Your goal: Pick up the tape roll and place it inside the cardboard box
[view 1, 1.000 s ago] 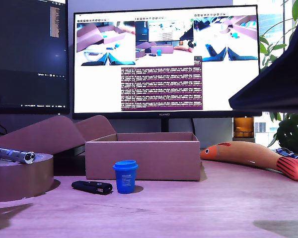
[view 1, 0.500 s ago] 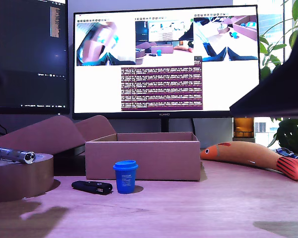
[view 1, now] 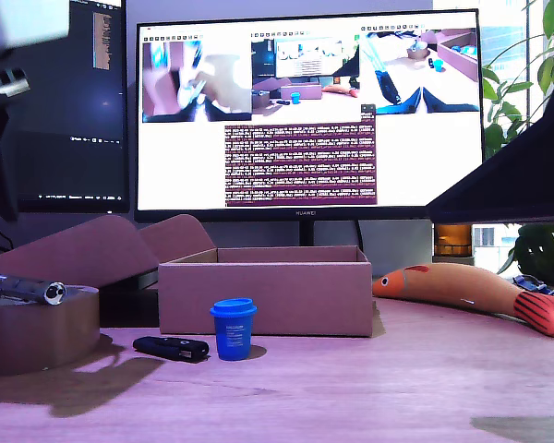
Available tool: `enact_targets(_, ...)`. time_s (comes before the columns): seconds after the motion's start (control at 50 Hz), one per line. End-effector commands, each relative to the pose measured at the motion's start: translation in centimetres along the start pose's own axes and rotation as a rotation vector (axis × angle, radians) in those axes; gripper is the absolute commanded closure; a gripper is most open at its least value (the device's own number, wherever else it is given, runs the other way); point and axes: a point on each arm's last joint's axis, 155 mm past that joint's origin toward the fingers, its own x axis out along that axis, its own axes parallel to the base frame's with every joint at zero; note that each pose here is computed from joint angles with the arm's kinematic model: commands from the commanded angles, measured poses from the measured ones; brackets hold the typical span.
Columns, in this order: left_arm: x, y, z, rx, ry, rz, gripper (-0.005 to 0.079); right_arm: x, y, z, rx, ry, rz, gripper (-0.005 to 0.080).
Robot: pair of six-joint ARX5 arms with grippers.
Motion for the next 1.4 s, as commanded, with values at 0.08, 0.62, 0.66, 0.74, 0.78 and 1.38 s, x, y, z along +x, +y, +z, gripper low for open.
enact_targets(0.08,0.9,0.7,-0.9,0.047,0.021,-0.002,0.037,0.1,0.2,-0.3,-0.006,0.004,0.012,0.0762)
enact_targets(0.62,3.5,2.0,-0.9,0.106,-0.003,0.0,0.0371,0.1,0.7,-0.1,-0.007,-0.001,0.037,0.0762)
enact_targets(0.66,3.7,1.8,-0.9,0.121,-0.001,-0.01,0.0371,0.1,0.7,-0.1,-0.008,-0.004,0.037,0.0762)
enact_targets(0.74,4.1,1.3,-1.0,0.127,0.002,-0.033,0.0371,0.1,0.7,0.0,-0.009,-0.007,0.037,0.0762)
enact_targets(0.78,4.3,1.2,-1.0,0.127,0.003,-0.04,0.0371,0.1,0.7,0.1,-0.01,-0.01,0.037,0.0762)
enact_targets(1.38,6.3,0.9,-1.1,0.155,0.011,-0.074,0.0454,0.1,0.8,0.3,-0.013,-0.019,0.044,0.0762)
